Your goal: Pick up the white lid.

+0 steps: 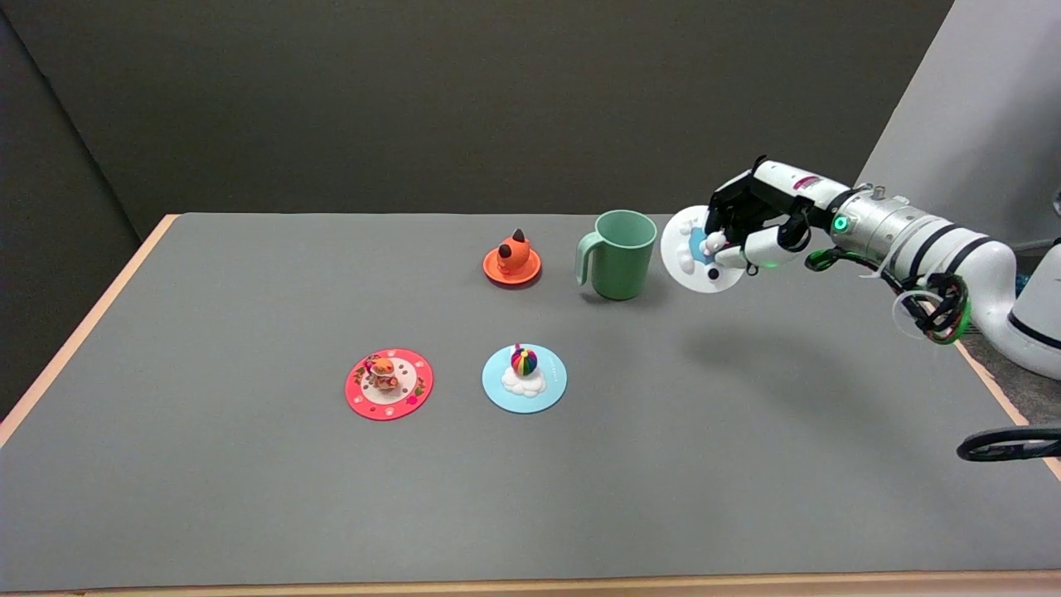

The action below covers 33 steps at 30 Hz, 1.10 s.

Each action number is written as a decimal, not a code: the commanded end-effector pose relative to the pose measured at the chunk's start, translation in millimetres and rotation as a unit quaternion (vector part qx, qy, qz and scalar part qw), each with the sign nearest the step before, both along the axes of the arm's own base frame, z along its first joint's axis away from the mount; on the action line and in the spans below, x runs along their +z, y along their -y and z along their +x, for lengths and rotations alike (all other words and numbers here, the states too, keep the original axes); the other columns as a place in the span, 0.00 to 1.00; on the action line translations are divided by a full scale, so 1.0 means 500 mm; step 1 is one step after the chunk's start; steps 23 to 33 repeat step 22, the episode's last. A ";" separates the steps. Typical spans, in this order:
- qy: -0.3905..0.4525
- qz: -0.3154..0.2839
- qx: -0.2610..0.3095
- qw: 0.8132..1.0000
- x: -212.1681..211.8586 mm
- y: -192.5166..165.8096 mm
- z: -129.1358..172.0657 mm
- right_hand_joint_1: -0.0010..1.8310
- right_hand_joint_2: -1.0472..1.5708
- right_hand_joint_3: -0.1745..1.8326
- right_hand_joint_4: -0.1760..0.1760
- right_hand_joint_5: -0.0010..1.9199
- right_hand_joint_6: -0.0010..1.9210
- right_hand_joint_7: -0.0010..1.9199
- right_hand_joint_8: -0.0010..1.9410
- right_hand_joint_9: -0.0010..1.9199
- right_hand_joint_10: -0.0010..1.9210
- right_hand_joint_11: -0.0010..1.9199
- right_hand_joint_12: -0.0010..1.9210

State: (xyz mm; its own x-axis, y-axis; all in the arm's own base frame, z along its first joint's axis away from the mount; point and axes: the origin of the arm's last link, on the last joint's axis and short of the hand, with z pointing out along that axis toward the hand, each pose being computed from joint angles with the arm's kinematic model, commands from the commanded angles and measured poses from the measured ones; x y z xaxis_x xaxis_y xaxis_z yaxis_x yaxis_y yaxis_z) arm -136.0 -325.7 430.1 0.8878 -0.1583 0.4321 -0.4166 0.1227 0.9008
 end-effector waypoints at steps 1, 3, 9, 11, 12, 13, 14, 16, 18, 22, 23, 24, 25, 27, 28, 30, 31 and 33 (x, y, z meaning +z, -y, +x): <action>-0.040 -0.029 0.018 0.999 0.037 0.008 0.031 0.75 0.79 0.16 0.24 0.47 0.62 0.53 0.50 0.52 0.48 0.39 0.64; -0.043 -0.037 0.021 0.998 0.049 0.010 0.036 0.75 0.79 0.17 0.24 0.46 0.63 0.53 0.51 0.51 0.49 0.40 0.63; -0.050 -0.070 0.024 0.996 0.093 0.013 0.042 0.66 0.80 0.19 0.58 0.45 0.64 0.52 0.50 0.51 0.37 0.39 0.64; -0.055 -0.081 0.025 0.995 0.110 0.013 0.044 0.66 0.79 0.20 0.58 0.45 0.64 0.52 0.50 0.51 0.37 0.39 0.63; -0.058 -0.086 0.027 0.994 0.117 0.014 0.046 0.66 0.80 0.19 0.58 0.45 0.64 0.52 0.51 0.51 0.37 0.40 0.62; -0.061 -0.089 0.029 0.994 0.122 0.014 0.049 0.66 0.80 0.19 0.58 0.45 0.64 0.52 0.51 0.51 0.37 0.40 0.62; -0.064 -0.091 0.032 0.993 0.127 0.015 0.053 0.66 0.80 0.19 0.58 0.45 0.64 0.52 0.50 0.51 0.37 0.40 0.62; -0.065 -0.091 0.036 0.993 0.129 0.015 0.059 0.66 0.80 0.19 0.58 0.45 0.65 0.52 0.51 0.51 0.37 0.40 0.62; -0.067 -0.092 0.039 0.993 0.130 0.016 0.063 0.66 0.80 0.19 0.58 0.45 0.65 0.52 0.51 0.51 0.37 0.40 0.62; -0.068 -0.084 0.034 0.994 0.124 0.016 0.055 0.66 0.80 0.19 0.58 0.45 0.65 0.52 0.50 0.51 0.36 0.40 0.62; -0.068 -0.084 0.034 0.994 0.124 0.016 0.055 0.66 0.80 0.19 0.58 0.45 0.65 0.52 0.50 0.51 0.36 0.40 0.62; -0.068 -0.084 0.034 0.994 0.124 0.016 0.055 0.66 0.80 0.19 0.58 0.45 0.65 0.52 0.50 0.51 0.36 0.40 0.62; -0.068 -0.084 0.034 0.994 0.124 0.016 0.055 0.66 0.80 0.19 0.58 0.45 0.65 0.52 0.50 0.51 0.36 0.40 0.62; -0.068 -0.084 0.034 0.994 0.124 0.016 0.055 0.66 0.80 0.19 0.58 0.45 0.65 0.52 0.50 0.51 0.36 0.40 0.62; -0.068 -0.084 0.034 0.994 0.124 0.016 0.055 0.66 0.80 0.19 0.58 0.45 0.65 0.52 0.50 0.51 0.36 0.40 0.62; -0.068 -0.084 0.034 0.994 0.124 0.016 0.055 0.66 0.80 0.19 0.58 0.45 0.65 0.52 0.50 0.51 0.36 0.40 0.62; -0.068 -0.084 0.034 0.994 0.124 0.016 0.055 0.66 0.80 0.19 0.58 0.45 0.65 0.52 0.50 0.51 0.36 0.40 0.62; -0.068 -0.084 0.034 0.994 0.124 0.016 0.055 0.66 0.80 0.19 0.58 0.45 0.65 0.52 0.50 0.51 0.36 0.40 0.62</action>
